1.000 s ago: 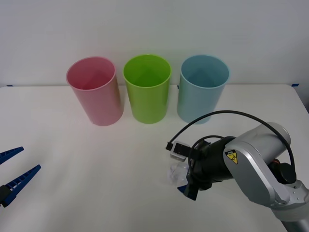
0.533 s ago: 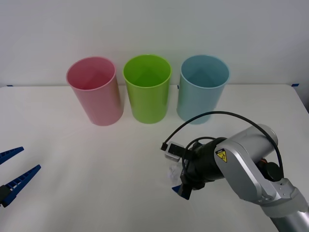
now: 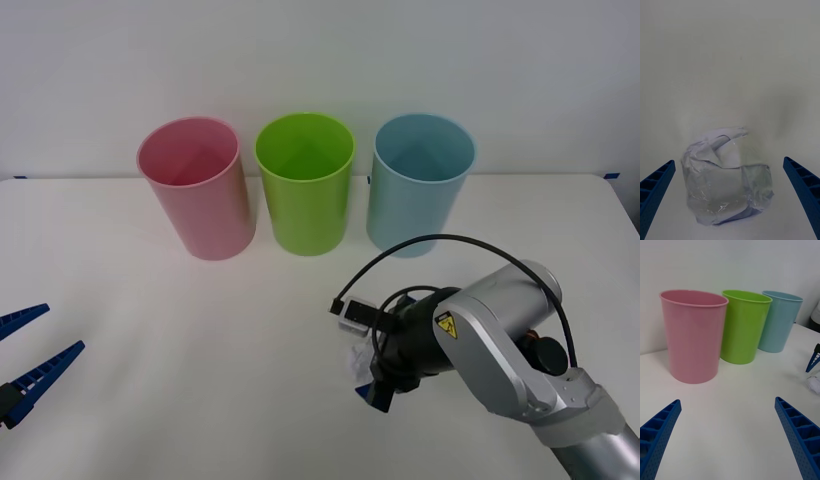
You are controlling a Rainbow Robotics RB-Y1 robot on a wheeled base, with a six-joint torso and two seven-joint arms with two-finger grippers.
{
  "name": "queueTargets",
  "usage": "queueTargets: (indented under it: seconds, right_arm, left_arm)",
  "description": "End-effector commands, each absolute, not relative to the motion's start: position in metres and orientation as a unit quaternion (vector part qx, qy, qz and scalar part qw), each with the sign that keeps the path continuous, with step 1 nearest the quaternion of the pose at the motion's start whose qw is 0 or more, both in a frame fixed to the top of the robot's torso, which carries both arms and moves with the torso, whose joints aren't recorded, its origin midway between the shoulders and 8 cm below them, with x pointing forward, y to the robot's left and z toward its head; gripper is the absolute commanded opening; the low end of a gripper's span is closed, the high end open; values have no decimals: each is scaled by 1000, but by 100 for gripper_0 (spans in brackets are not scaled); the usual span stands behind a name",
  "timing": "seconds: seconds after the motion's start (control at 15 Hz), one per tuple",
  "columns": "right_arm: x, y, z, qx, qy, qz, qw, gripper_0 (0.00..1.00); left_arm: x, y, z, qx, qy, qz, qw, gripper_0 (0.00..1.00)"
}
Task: Put cans in the blue bin and PET bottles in the pink bin and trash in the green bin.
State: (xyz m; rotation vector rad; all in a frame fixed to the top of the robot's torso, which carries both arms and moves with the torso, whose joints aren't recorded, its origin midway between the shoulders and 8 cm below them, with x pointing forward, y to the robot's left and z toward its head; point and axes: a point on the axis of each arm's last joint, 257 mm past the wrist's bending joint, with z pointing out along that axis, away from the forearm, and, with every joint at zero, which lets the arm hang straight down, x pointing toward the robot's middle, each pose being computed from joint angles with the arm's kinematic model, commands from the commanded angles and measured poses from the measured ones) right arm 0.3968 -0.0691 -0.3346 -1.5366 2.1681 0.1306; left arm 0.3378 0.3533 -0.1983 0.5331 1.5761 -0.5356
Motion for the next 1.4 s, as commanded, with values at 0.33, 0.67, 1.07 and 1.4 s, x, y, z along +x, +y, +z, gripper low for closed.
queueTargets:
  seconds: [0.33, 0.67, 1.07, 1.4]
  right_arm:
    - [397, -67, -336, -563, 790, 47, 239, 100]
    - [397, -68, -337, -563, 791, 43, 237, 8]
    - [397, -67, -337, -567, 787, 41, 239, 0]
    - [395, -68, -340, -568, 787, 41, 237, 0]
  left_arm:
    - [338, 353, -198, 234, 691, -235, 642, 85]
    - [338, 353, -198, 234, 691, -235, 642, 85]
    - [338, 353, -198, 234, 691, -235, 642, 86]
    - [338, 353, -198, 234, 691, -235, 642, 86]
